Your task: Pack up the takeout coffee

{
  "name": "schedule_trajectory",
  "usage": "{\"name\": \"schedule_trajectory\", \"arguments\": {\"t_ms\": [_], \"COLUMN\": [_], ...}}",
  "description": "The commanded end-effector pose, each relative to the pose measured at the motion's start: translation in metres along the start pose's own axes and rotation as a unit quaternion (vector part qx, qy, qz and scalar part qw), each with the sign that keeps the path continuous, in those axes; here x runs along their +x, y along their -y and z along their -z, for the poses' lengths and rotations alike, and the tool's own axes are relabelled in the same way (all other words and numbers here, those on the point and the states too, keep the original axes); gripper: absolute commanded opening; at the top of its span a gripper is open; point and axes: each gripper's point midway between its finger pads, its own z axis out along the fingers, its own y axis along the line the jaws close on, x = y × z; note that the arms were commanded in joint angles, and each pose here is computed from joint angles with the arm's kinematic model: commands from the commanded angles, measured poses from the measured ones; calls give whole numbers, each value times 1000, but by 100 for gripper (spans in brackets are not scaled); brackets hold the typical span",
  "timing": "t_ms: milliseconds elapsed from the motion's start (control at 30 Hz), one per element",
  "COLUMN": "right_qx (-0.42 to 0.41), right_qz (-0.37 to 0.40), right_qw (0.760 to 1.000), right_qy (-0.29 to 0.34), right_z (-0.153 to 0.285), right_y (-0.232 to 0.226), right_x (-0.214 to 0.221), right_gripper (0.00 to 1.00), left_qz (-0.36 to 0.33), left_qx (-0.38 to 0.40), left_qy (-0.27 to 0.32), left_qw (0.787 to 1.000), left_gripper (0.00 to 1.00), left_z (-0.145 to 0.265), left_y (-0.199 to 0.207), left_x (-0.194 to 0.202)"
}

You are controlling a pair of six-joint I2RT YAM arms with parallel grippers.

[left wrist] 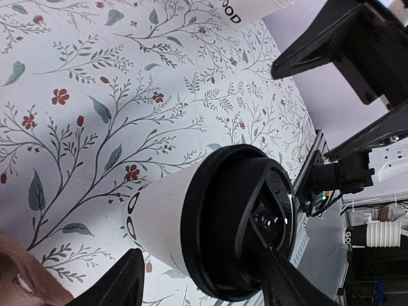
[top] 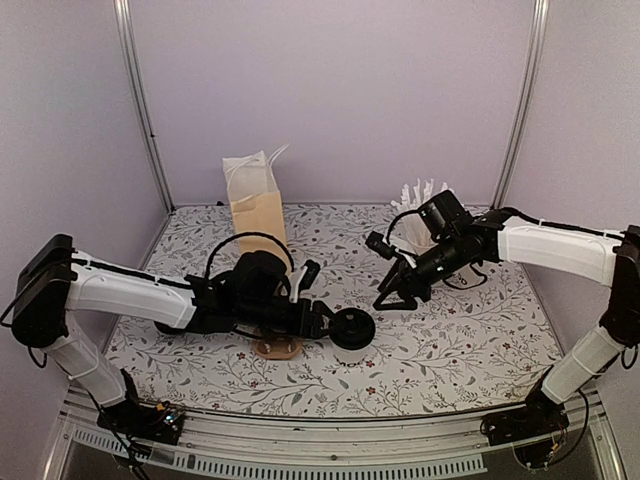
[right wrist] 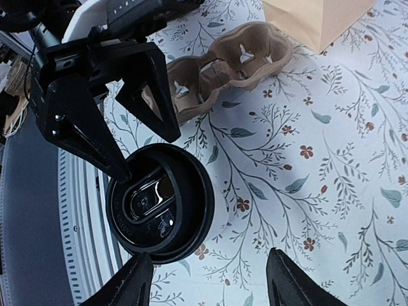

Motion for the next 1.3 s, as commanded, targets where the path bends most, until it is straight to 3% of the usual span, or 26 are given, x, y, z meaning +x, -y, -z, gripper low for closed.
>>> {"name": "schedule_trajectory", "arguments": {"t_ms": [0,367,967,1267], "right_qx": [-51,-80,-113,-123], "right_qz": [-38,-89,-134,-174], "right_qw": [998,993,984,975], "right_qy": [-2,-23,-29,-68], "right_z": [-12,-25,-28,-47], "right_y": [-8,-2,5,11], "right_x": [7,27,37,62], "right_gripper": [62,53,48,34], "left_qz": [11,47,58,72], "left_qx": [-12,-32,-33,-47], "left_qy": [-8,-44,-79,-92], "left_qw": [1000,997,995,992], "left_gripper": [63,50,44,41], "left_z": [-9,-15,-27,-32], "left_y": [-8,-34,-43,-54], "left_x": [-5,17,34,42]}}
